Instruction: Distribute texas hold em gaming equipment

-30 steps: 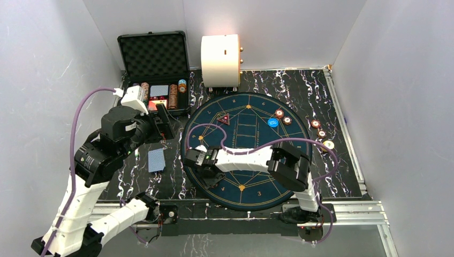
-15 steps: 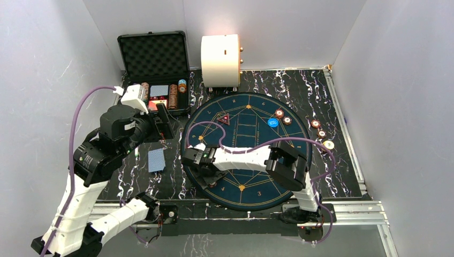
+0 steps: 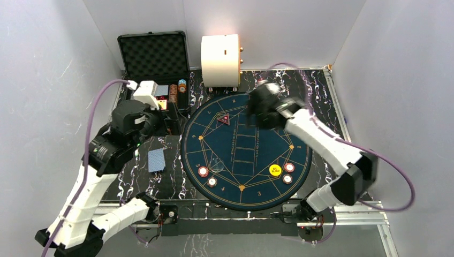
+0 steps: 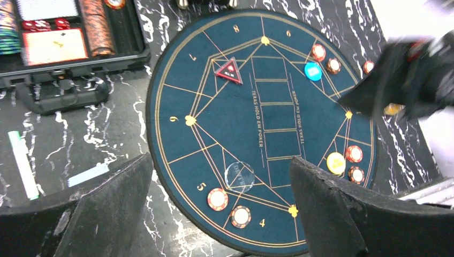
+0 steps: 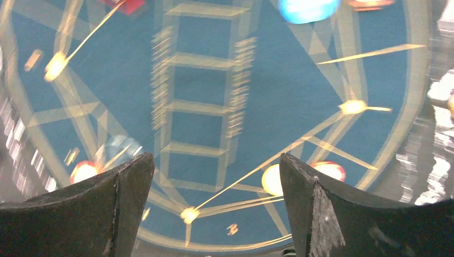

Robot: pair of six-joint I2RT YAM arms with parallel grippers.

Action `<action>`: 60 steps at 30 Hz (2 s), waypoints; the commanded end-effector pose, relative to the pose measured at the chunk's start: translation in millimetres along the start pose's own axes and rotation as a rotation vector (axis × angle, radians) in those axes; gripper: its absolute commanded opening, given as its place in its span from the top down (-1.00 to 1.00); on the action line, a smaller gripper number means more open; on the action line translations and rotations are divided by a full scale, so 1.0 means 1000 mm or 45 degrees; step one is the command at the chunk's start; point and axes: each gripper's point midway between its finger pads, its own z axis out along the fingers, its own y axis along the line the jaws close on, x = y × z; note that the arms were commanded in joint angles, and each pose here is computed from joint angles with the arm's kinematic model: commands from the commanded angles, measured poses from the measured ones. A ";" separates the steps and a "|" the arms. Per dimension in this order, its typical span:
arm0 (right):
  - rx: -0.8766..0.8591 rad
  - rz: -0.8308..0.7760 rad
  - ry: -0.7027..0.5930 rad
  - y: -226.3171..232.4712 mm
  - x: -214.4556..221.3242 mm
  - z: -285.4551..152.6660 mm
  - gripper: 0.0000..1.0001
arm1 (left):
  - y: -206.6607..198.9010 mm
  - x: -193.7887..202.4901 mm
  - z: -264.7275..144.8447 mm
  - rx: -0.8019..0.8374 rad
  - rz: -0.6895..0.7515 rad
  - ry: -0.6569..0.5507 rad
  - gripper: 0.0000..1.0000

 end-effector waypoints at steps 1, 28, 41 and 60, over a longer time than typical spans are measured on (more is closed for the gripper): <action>0.269 0.284 -0.048 -0.138 -0.018 -0.008 -0.90 | -0.021 0.021 0.035 0.132 0.053 0.094 -0.97; 0.469 1.029 0.039 -0.385 0.063 0.042 -0.82 | -0.044 0.097 0.085 0.124 0.416 0.248 -0.97; 0.413 1.056 0.106 -0.383 0.068 0.062 -0.61 | -0.044 0.100 0.086 0.127 0.414 0.261 -0.97; 0.429 1.051 0.131 -0.391 0.066 0.068 -0.34 | -0.043 0.104 0.086 0.133 0.418 0.278 -0.97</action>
